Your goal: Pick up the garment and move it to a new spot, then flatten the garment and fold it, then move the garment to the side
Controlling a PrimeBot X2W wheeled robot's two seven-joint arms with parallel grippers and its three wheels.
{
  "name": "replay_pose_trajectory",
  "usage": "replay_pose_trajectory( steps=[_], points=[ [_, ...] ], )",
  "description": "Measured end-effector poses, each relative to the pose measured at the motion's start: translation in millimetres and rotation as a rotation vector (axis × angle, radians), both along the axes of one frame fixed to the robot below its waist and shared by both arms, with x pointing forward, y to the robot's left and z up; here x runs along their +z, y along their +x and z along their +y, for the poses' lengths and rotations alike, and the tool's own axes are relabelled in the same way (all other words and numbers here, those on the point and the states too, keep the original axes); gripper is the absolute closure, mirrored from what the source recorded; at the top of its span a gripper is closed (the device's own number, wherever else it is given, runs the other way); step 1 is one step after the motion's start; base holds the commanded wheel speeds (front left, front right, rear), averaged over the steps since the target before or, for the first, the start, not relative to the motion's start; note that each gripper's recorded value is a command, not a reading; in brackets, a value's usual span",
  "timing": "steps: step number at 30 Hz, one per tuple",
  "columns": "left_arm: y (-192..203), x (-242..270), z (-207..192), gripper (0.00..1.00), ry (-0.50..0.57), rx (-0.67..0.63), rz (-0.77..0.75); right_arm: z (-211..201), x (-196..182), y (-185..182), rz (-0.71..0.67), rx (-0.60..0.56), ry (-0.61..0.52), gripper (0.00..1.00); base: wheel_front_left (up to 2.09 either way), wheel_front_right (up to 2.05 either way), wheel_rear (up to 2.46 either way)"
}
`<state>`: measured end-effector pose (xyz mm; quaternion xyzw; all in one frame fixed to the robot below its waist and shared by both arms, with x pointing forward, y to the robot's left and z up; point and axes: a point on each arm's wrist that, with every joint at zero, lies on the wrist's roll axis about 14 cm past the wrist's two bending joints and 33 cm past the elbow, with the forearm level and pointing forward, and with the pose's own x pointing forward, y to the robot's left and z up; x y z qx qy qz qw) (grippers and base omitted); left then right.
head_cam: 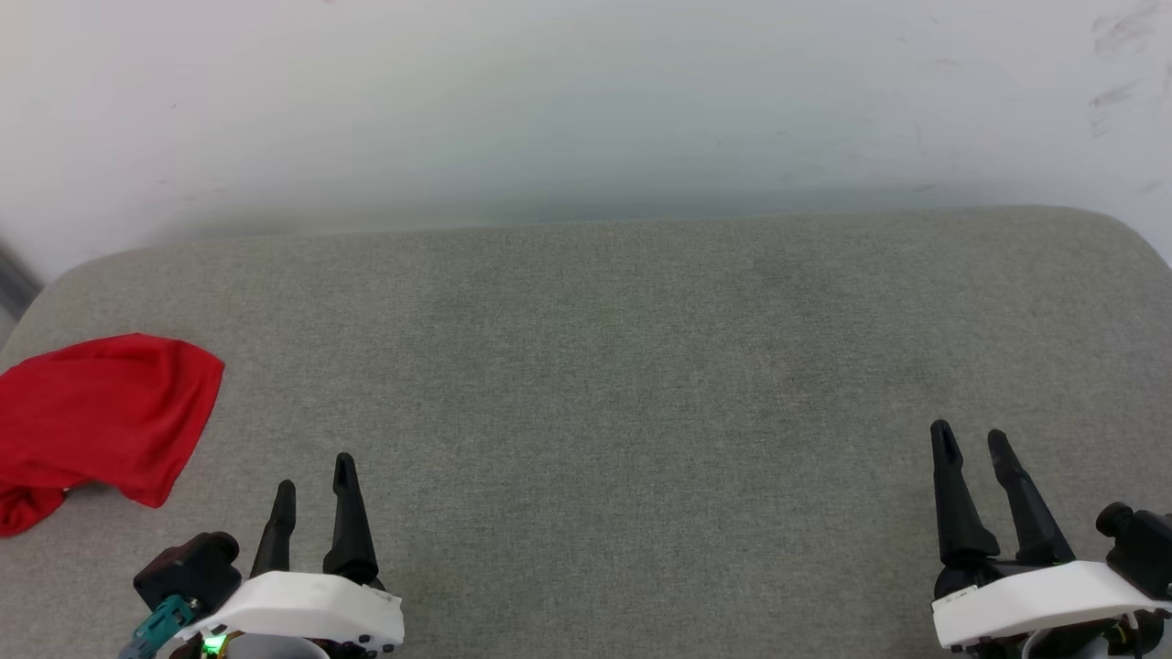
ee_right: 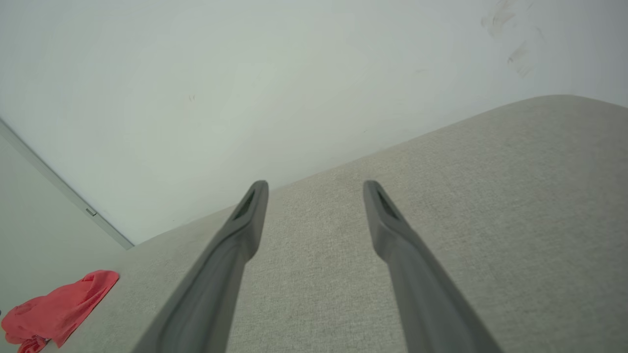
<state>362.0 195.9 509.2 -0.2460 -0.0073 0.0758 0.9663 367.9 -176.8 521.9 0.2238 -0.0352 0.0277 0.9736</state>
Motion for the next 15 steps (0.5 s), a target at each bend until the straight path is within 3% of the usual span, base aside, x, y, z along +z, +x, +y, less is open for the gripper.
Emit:
replay_pose_trajectory(
  steps=[15],
  points=[
    [-3.2, 8.5, -8.5, 0.00, 0.146, -0.030, -0.045, 1.7, 4.6, -3.5, -0.036, -0.001, -0.139, 0.00, 0.00, 0.00, 0.00]
  ],
)
